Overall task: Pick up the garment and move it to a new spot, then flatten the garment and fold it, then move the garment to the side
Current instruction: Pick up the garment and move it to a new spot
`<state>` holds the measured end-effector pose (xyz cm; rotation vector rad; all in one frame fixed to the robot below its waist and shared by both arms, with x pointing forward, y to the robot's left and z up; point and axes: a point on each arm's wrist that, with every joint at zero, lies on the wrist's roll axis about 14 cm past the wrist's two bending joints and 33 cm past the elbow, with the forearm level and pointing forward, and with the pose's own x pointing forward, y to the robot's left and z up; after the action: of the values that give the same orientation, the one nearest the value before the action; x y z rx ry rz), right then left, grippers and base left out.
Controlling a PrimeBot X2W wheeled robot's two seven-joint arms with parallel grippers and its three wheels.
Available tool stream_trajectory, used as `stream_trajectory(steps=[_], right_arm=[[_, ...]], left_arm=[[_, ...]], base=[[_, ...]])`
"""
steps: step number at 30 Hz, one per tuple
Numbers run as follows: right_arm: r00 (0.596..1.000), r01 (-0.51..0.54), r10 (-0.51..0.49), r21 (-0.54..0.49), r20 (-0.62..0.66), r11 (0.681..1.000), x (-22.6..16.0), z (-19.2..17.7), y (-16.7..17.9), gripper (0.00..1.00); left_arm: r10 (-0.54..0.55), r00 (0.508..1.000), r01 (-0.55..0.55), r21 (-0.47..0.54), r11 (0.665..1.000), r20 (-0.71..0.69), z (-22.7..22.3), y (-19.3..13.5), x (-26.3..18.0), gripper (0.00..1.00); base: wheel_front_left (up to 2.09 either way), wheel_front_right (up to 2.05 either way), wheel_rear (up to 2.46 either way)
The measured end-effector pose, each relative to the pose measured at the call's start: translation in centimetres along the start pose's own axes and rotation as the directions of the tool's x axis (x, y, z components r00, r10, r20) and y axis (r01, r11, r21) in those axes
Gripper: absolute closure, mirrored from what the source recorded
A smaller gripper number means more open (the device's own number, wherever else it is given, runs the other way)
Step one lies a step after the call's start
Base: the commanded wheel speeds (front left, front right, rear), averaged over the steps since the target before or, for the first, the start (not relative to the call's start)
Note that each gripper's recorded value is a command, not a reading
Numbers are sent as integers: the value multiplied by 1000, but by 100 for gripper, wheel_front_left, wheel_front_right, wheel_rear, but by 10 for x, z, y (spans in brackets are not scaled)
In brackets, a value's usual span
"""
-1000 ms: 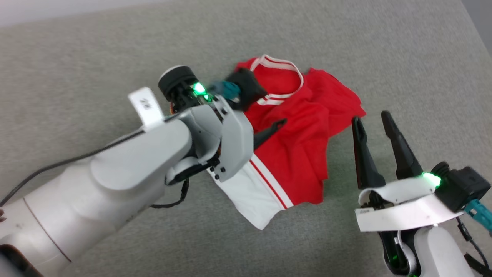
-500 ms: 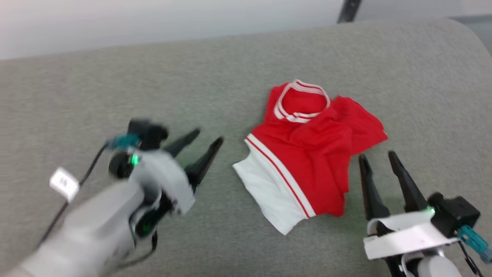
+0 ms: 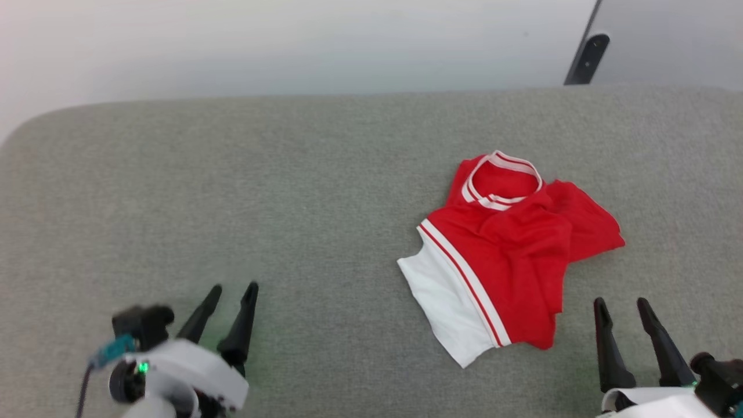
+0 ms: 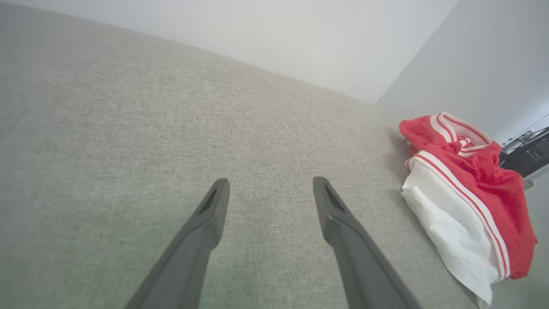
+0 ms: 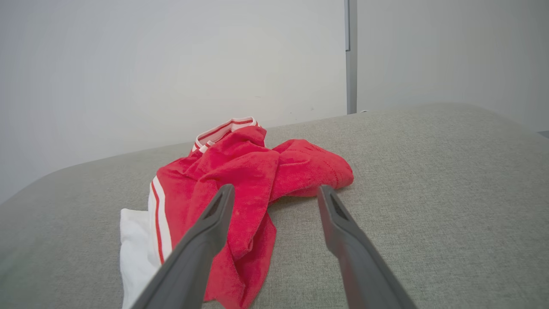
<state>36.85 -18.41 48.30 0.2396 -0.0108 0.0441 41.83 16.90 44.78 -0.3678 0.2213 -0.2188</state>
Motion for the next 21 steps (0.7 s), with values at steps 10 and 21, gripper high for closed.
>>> stream_trajectory(steps=[10, 21], right_arm=[[999, -24, 25, -25, 49, 999, 0, 23, 3, 0], [997, -27, 29, -30, 78, 999, -4, 36, 4, 0]], left_arm=[[142, 971, -164, 106, 981, 191, 27, 9, -51, 0], [130, 953, -196, 226, 954, 274, 39, -3, -78, 0]], base=[[0, 0, 0], [0, 0, 0]])
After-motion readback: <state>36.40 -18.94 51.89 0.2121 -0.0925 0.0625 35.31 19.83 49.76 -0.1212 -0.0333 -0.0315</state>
